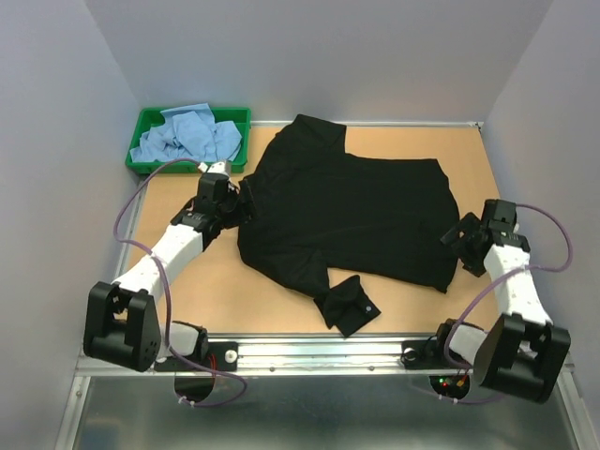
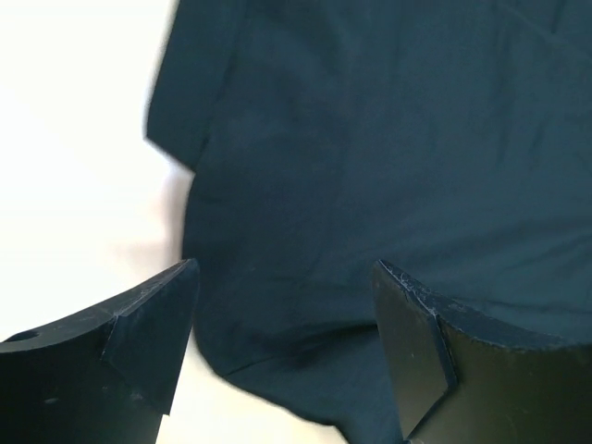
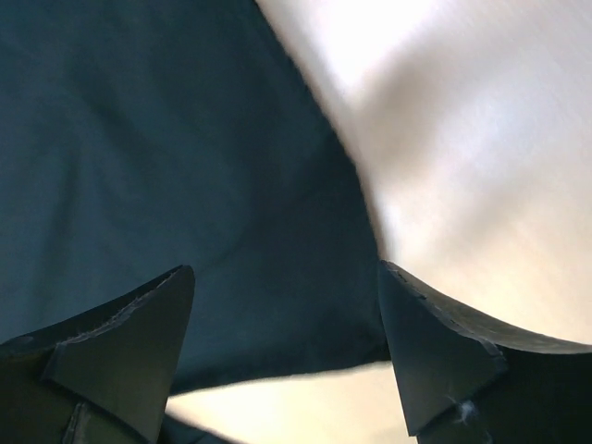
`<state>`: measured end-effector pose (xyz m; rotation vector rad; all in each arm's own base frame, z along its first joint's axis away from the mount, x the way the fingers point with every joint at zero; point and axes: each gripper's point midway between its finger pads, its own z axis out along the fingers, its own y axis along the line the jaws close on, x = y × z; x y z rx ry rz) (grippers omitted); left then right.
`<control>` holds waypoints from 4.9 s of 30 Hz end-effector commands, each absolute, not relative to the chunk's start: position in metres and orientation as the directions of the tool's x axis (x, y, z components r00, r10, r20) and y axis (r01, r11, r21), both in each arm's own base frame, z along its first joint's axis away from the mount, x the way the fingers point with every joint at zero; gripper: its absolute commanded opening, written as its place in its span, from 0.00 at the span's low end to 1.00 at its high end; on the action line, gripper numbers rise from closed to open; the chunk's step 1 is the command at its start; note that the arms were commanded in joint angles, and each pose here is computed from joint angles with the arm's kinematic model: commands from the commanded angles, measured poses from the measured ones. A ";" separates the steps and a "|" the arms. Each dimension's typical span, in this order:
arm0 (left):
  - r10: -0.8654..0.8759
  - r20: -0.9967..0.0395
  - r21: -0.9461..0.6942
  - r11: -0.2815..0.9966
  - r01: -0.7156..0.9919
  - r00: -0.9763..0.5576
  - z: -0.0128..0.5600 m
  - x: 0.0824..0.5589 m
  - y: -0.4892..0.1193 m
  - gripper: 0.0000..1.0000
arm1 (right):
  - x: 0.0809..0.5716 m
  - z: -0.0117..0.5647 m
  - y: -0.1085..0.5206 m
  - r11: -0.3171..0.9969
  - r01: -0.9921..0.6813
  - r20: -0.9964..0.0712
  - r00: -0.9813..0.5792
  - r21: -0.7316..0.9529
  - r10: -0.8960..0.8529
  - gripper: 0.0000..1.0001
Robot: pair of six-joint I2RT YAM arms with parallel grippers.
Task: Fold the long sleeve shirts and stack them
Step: Flatten the shirt out, then fold the shirt
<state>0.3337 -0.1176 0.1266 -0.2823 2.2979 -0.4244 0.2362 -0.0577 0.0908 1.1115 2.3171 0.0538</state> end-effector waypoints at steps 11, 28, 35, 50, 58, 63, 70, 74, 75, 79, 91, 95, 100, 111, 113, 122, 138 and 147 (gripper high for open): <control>-0.231 -0.608 -0.331 0.943 -0.021 -0.760 0.084 0.378 -0.176 0.84 | 0.318 0.053 -0.086 0.758 0.636 -0.475 -0.627 0.145 0.617 0.75; -0.277 -0.522 -0.364 0.928 -0.082 -0.807 0.037 0.420 -0.202 0.84 | 0.396 0.024 -0.137 0.713 0.701 -0.530 -0.595 0.025 0.604 0.61; -0.332 -0.629 -0.419 0.907 -0.053 -0.704 0.121 0.414 -0.193 0.85 | 0.407 0.078 -0.132 0.715 0.688 -0.606 -0.518 0.124 0.604 0.72; -0.298 -0.556 -0.329 0.936 -0.123 -0.776 0.063 0.290 -0.135 0.80 | 0.325 0.108 -0.083 0.617 0.720 -0.521 -0.412 0.317 0.748 1.00; -0.296 -0.546 -0.339 0.933 -0.117 -0.783 0.051 0.299 -0.142 0.70 | 0.292 0.086 -0.086 0.565 0.780 -0.517 -0.379 0.267 0.768 0.98; -0.282 -0.508 -0.354 0.930 -0.101 -0.814 0.038 0.299 -0.151 0.63 | 0.281 0.073 -0.089 0.547 0.807 -0.514 -0.379 0.224 0.769 0.97; -0.260 -0.475 -0.352 0.932 -0.090 -0.841 0.025 0.292 -0.157 0.37 | 0.271 0.058 -0.091 0.527 0.828 -0.504 -0.377 0.193 0.777 0.93; -0.258 -0.479 -0.359 0.930 -0.081 -0.839 0.030 0.286 -0.157 0.18 | 0.267 0.048 -0.091 0.511 0.842 -0.488 -0.376 0.175 0.787 0.89; -0.254 -0.481 -0.358 0.930 -0.076 -0.839 0.032 0.285 -0.157 0.11 | 0.266 0.046 -0.090 0.508 0.843 -0.486 -0.375 0.175 0.789 0.88; -0.247 -0.493 -0.344 0.936 -0.074 -0.834 0.036 0.281 -0.152 0.08 | 0.267 0.040 -0.091 0.503 0.847 -0.482 -0.373 0.172 0.793 0.84; -0.251 -0.507 -0.344 0.936 -0.073 -0.825 0.045 0.282 -0.150 0.00 | 0.252 0.042 -0.083 0.490 0.852 -0.469 -0.363 0.183 0.805 0.69; -0.247 -0.509 -0.344 0.937 -0.068 -0.825 0.046 0.282 -0.150 0.00 | 0.250 0.041 -0.085 0.487 0.857 -0.464 -0.367 0.168 0.806 0.65; -0.243 -0.512 -0.339 0.938 -0.066 -0.824 0.046 0.281 -0.149 0.00 | 0.251 0.035 -0.077 0.470 0.863 -0.422 -0.361 0.187 0.831 0.57; -0.239 -0.525 -0.322 0.944 -0.069 -0.817 0.052 0.282 -0.145 0.00 | 0.256 0.042 -0.087 0.474 0.865 -0.461 -0.356 0.167 0.813 0.15; -0.236 -0.537 -0.314 0.947 -0.068 -0.810 0.057 0.286 -0.143 0.00 | 0.261 0.052 -0.091 0.481 0.860 -0.489 -0.349 0.172 0.799 0.07; -0.228 -0.599 -0.281 0.958 -0.065 -0.768 0.091 0.309 -0.131 0.00 | 0.298 0.104 -0.110 0.524 0.825 -0.592 -0.318 0.212 0.740 0.01; -0.216 -0.553 -0.306 0.951 -0.045 -0.804 0.086 0.338 -0.141 0.00 | 0.377 0.114 -0.114 0.592 0.765 -0.556 -0.385 0.254 0.736 0.02; -0.220 -0.528 -0.309 0.949 -0.056 -0.820 0.075 0.337 -0.143 0.01 | 0.396 0.104 -0.117 0.631 0.745 -0.556 -0.437 0.216 0.707 0.07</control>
